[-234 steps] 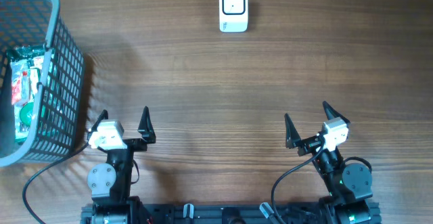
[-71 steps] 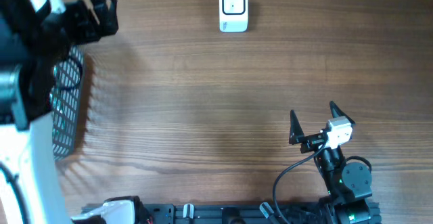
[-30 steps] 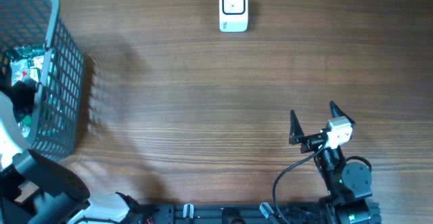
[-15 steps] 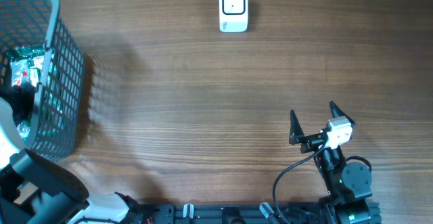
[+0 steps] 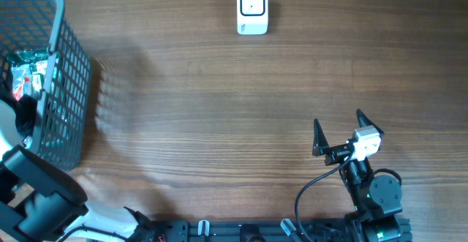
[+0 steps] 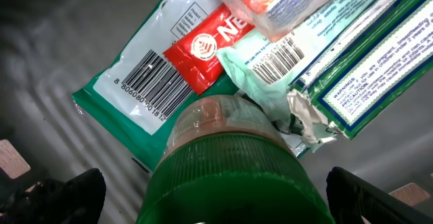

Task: Scan the item barcode
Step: 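Grasp the green-capped bottle by its cap and lift it out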

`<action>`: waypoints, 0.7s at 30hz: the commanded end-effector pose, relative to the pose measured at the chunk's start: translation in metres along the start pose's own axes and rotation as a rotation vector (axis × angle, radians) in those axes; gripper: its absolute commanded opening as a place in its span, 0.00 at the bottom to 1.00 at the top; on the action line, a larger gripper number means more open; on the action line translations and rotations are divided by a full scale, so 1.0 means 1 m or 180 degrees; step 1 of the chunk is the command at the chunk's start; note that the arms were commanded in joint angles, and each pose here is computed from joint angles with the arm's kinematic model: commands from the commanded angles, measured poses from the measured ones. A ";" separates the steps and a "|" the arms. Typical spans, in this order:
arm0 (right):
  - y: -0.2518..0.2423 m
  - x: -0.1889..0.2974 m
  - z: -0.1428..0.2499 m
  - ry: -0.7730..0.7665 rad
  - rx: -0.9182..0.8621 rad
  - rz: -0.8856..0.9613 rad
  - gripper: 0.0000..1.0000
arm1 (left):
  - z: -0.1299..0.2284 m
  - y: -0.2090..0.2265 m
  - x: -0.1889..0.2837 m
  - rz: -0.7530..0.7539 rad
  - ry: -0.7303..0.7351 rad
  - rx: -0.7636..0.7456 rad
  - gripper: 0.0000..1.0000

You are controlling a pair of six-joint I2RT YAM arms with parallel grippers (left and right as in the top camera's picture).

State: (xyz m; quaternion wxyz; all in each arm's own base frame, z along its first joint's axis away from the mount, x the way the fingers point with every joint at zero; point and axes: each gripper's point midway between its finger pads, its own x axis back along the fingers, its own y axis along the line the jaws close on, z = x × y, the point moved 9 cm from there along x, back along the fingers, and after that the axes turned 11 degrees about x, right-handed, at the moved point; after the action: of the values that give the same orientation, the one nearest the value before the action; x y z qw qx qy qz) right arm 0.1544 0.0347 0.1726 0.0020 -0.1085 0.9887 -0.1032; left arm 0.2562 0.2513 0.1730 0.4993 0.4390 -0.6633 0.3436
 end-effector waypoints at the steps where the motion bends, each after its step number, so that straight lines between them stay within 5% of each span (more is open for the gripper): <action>1: -0.002 0.000 0.000 0.0008 0.0037 0.0065 1.00 | 0.006 0.002 -0.010 0.0009 0.0091 0.0018 0.98; 16: -0.002 0.000 0.000 0.0008 0.0037 0.0065 1.00 | 0.006 0.002 -0.013 0.0040 0.0072 -0.0125 0.87; 21: -0.002 0.000 0.000 0.0008 0.0037 0.0065 1.00 | 0.007 0.000 -0.013 0.0102 0.0098 -0.0138 0.73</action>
State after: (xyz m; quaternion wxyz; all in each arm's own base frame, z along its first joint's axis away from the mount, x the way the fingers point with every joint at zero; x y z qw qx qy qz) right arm 0.1544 0.0347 0.1726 0.0020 -0.1085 0.9887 -0.1032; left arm 0.2564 0.2493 0.1654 0.5031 0.4260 -0.6700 0.3414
